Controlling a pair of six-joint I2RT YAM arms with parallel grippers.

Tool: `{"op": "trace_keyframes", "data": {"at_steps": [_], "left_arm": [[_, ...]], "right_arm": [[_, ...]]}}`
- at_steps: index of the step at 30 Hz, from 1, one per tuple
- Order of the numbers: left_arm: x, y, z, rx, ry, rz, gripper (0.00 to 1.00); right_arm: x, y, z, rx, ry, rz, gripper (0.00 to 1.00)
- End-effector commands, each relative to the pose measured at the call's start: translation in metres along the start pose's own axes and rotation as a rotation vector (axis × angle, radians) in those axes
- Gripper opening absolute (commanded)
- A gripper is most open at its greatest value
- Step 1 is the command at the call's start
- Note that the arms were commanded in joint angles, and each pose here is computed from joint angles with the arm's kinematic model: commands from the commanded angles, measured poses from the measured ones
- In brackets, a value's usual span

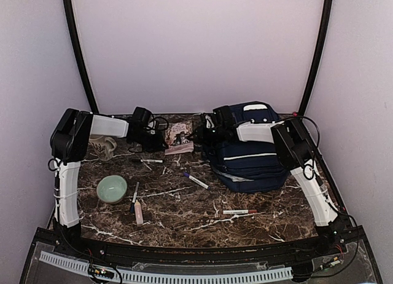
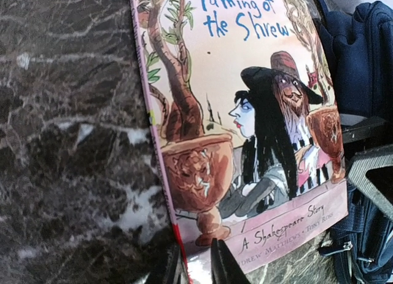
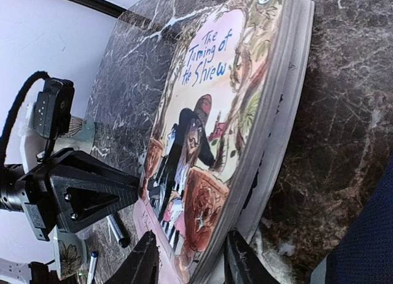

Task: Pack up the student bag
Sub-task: Move the book to the center of the board.

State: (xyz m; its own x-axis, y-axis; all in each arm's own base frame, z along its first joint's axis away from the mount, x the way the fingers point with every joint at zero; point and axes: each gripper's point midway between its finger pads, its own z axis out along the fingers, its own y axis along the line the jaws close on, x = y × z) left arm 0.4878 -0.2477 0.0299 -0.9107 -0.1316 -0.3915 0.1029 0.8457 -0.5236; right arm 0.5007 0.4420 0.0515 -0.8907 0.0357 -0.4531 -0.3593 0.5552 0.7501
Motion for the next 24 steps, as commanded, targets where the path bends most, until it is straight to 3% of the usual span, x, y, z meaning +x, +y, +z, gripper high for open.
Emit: {"op": "trace_keyframes", "data": {"at_steps": [1,14,24], "left_arm": [[0.022,-0.008,-0.014,-0.005,0.012,-0.001,0.19],[0.051,0.012,-0.021,-0.081,0.032,-0.025,0.16],[0.053,0.010,-0.022,-0.070,0.028,-0.023,0.16]], "right_arm": [[0.031,0.001,-0.003,-0.024,0.111,0.098,0.36],[0.049,0.052,0.003,-0.197,0.172,0.097,0.28],[0.048,0.071,0.001,-0.183,0.159,0.078,0.44]]}}
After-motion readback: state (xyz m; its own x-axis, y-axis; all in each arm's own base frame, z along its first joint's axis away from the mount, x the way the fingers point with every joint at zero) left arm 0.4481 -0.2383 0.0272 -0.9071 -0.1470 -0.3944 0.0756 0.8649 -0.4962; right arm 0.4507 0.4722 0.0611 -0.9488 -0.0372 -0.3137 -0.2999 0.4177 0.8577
